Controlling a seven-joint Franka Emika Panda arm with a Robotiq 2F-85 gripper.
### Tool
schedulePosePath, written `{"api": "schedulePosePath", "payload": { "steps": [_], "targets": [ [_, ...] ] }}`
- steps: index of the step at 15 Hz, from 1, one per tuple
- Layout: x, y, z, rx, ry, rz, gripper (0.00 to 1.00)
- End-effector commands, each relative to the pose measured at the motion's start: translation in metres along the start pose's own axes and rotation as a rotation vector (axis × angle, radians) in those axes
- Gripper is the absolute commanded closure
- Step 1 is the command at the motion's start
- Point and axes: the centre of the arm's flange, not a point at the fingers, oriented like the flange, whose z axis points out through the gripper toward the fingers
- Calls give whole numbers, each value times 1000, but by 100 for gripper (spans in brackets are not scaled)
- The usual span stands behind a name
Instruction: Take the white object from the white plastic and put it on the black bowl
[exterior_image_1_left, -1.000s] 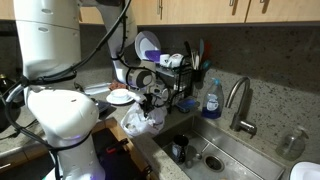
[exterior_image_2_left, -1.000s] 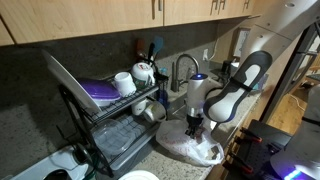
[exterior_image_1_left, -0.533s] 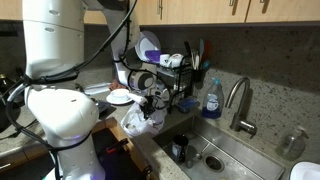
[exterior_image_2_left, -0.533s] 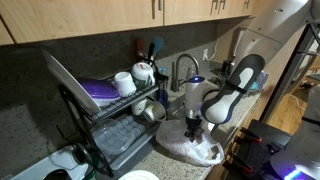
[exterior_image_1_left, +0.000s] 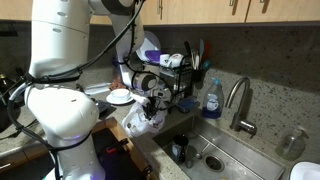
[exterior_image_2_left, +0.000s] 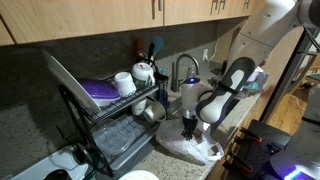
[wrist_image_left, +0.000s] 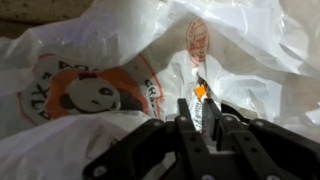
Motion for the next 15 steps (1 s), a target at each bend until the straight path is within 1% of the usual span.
{"api": "schedulePosePath", "payload": {
  "steps": [1,3,6,11,15],
  "targets": [
    [9,-5,8,-5,4,23,76],
    [12,-5,11,-6,-3,24,77],
    [14,-5,14,-6,-9,24,100],
    [11,-7,3,-1,8,15,100],
    [5,-9,-27,5,49,6,100]
  ]
}}
